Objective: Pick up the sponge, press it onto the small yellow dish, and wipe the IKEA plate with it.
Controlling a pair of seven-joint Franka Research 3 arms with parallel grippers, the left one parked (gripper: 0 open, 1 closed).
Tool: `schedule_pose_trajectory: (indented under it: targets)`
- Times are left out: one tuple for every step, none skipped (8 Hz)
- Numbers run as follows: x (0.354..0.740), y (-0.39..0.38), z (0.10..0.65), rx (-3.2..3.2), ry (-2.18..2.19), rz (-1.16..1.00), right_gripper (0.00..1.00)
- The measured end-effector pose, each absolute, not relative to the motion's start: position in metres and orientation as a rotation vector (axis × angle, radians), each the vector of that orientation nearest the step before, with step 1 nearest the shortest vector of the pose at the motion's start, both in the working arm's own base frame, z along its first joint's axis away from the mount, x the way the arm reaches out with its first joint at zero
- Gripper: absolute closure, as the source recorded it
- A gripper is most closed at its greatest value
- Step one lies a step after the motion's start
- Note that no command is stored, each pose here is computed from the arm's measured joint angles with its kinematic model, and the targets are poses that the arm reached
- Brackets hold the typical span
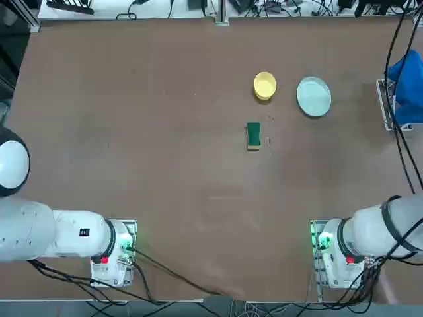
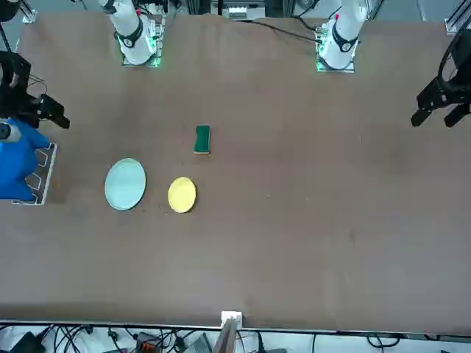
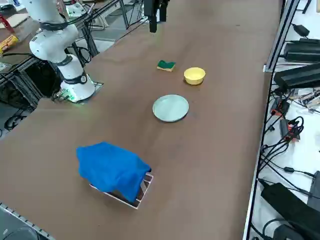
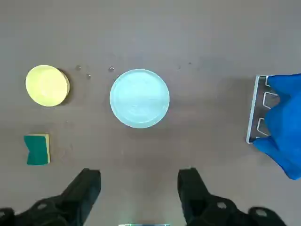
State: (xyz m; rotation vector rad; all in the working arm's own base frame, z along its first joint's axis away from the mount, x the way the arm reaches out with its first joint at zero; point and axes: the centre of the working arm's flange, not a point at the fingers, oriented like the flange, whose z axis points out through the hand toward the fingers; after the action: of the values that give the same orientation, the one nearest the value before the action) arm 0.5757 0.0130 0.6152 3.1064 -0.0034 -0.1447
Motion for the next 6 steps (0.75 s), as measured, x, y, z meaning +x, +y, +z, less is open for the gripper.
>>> schedule_pose_trajectory:
  targets:
    - [0.576,0.013,0.615,3.107,-0.005,-0.145,0.00]
    - [0.576,0.011,0.615,3.107,-0.009,-0.145,0.00]
    - [0.576,0.010,0.615,3.107,-0.010,-0.145,0.00]
    - [0.576,0.010,0.614,3.108,-0.008,-0.149,0.00]
    - [0.578,0.010,0.608,3.109,-0.003,-0.167,0.00]
    - [0.582,0.012,0.597,3.109,0.012,-0.199,0.00]
